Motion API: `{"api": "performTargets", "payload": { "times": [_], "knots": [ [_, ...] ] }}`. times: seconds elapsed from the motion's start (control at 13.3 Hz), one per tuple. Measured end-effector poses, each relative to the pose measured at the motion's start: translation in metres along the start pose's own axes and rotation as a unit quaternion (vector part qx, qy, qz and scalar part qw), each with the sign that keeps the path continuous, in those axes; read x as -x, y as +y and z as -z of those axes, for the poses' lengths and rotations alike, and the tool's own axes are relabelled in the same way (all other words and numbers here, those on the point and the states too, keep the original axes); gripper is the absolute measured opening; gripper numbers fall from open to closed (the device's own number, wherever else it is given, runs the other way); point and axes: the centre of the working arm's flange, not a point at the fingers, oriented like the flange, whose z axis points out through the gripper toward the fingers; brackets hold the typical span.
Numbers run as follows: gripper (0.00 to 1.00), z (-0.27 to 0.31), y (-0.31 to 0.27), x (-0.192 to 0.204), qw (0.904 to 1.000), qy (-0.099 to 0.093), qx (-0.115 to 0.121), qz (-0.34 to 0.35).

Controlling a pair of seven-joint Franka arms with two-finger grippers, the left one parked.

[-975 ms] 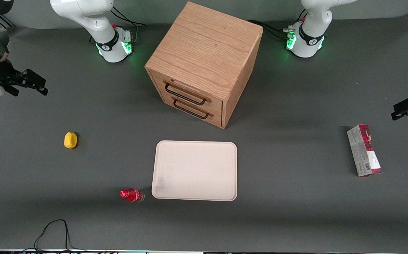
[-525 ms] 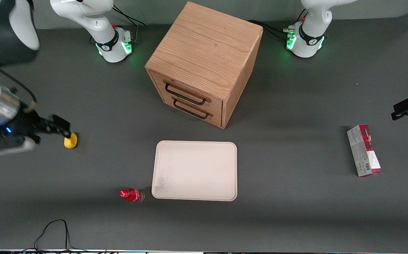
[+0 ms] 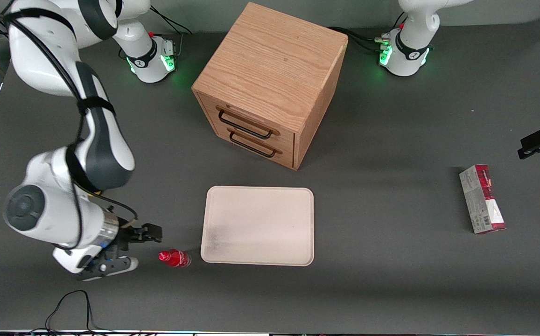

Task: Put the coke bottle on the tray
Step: 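Move the right gripper down to the red Coca-Cola bottle beside the tray, then close the right gripper around the bottle's neck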

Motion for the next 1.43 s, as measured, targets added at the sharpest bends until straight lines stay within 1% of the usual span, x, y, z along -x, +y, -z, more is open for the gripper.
{"api": "performTargets", "payload": {
  "times": [0.15,0.3,0.38,0.45,0.53,0.6,0.67,0.75,0.9,0.97,1.05,1.2,1.27,1.43],
  "knots": [
    [1.00,-0.030,-0.006,-0.005,1.0000,0.006,-0.002,0.004],
    [0.99,-0.048,-0.007,-0.008,0.9999,0.011,0.000,0.006],
    [0.97,-0.053,-0.006,-0.009,0.9999,0.013,0.001,0.006],
    [0.96,-0.058,-0.006,-0.009,0.9999,0.011,0.002,0.006],
    [0.94,-0.063,-0.005,-0.008,0.9999,0.009,0.002,0.006],
    [0.93,-0.069,-0.005,-0.009,0.9999,0.009,0.002,0.005],
    [0.90,-0.074,-0.004,-0.008,1.0000,0.006,0.002,0.005],
    [0.90,-0.079,-0.004,-0.008,1.0000,0.004,0.002,0.005],
    [0.87,-0.083,-0.003,-0.007,1.0000,0.001,0.001,0.004],
    [0.79,-0.082,-0.003,-0.007,1.0000,0.002,0.002,0.004],
    [0.67,-0.082,-0.002,-0.007,1.0000,0.002,0.002,0.004],
    [0.46,-0.082,-0.002,-0.007,1.0000,0.002,0.002,0.004],
    [0.35,-0.080,0.000,-0.008,1.0000,0.004,0.006,0.004],
    [0.35,-0.078,0.001,-0.008,1.0000,0.005,0.007,0.004]
  ]
}}
